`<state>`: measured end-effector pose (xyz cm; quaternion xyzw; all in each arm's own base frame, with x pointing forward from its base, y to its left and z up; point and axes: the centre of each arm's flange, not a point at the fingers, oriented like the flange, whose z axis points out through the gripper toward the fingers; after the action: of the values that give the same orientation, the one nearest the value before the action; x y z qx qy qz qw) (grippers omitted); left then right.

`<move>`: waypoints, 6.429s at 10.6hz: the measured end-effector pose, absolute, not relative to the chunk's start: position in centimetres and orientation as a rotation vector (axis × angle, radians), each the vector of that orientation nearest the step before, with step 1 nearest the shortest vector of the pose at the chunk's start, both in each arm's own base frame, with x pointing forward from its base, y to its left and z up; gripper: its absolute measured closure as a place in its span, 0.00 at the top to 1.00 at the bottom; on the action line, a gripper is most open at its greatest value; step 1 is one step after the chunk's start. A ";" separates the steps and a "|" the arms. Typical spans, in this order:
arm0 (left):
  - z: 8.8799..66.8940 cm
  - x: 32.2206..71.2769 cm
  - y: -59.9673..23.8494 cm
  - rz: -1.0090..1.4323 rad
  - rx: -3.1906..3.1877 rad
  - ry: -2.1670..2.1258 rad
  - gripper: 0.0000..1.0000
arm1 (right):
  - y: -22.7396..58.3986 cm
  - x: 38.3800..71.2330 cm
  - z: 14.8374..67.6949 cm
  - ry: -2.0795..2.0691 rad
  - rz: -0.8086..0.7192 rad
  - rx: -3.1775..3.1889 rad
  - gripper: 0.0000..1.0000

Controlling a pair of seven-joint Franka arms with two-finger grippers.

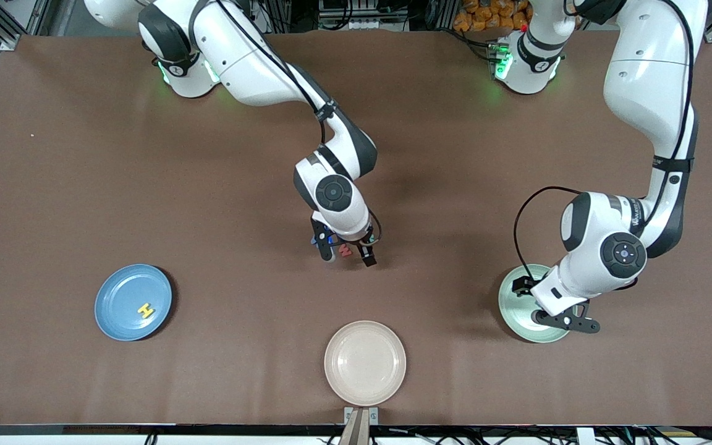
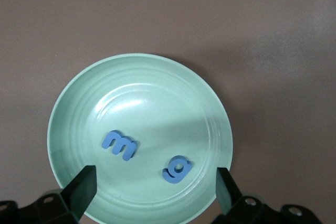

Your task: Sort uppercase to blue plate, lowercase to green plate

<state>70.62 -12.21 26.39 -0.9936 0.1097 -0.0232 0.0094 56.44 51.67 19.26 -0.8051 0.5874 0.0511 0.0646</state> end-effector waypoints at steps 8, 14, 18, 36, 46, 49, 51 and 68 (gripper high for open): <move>26.3 70.6 -12.2 -0.071 -3.103 0.343 1.00 | 52.5 55.0 17.3 1.834 0.076 -2.449 1.00; 26.3 70.6 -12.2 -0.071 -3.103 0.343 1.00 | 53.5 54.3 17.4 1.819 0.074 -2.453 1.00; 26.3 70.6 -12.2 -0.071 -3.103 0.343 1.00 | 53.6 54.2 17.8 1.808 0.058 -2.462 0.67; 28.2 60.5 -39.6 -0.059 -3.196 -0.399 1.00 | 22.5 69.2 29.1 0.993 0.303 -3.125 0.29; 21.0 52.3 -53.3 0.168 -3.185 -0.712 1.00 | -0.9 72.2 30.9 0.264 0.365 -3.278 0.29; 20.2 53.4 -53.4 0.199 -3.175 -0.749 0.97 | -2.4 72.6 30.5 0.174 0.331 -3.286 0.35; 20.0 53.7 -53.7 0.204 -3.173 -0.746 0.94 | -2.0 72.6 30.3 0.156 0.329 -3.287 0.65; 19.2 56.6 -54.3 0.152 -3.180 -0.749 0.82 | -1.8 71.2 25.9 0.144 0.391 -3.279 1.00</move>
<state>56.65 -54.26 19.21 -0.9703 -0.2285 0.0462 -0.0643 71.19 -1.78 25.93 -0.9887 0.0435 0.1179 -0.0816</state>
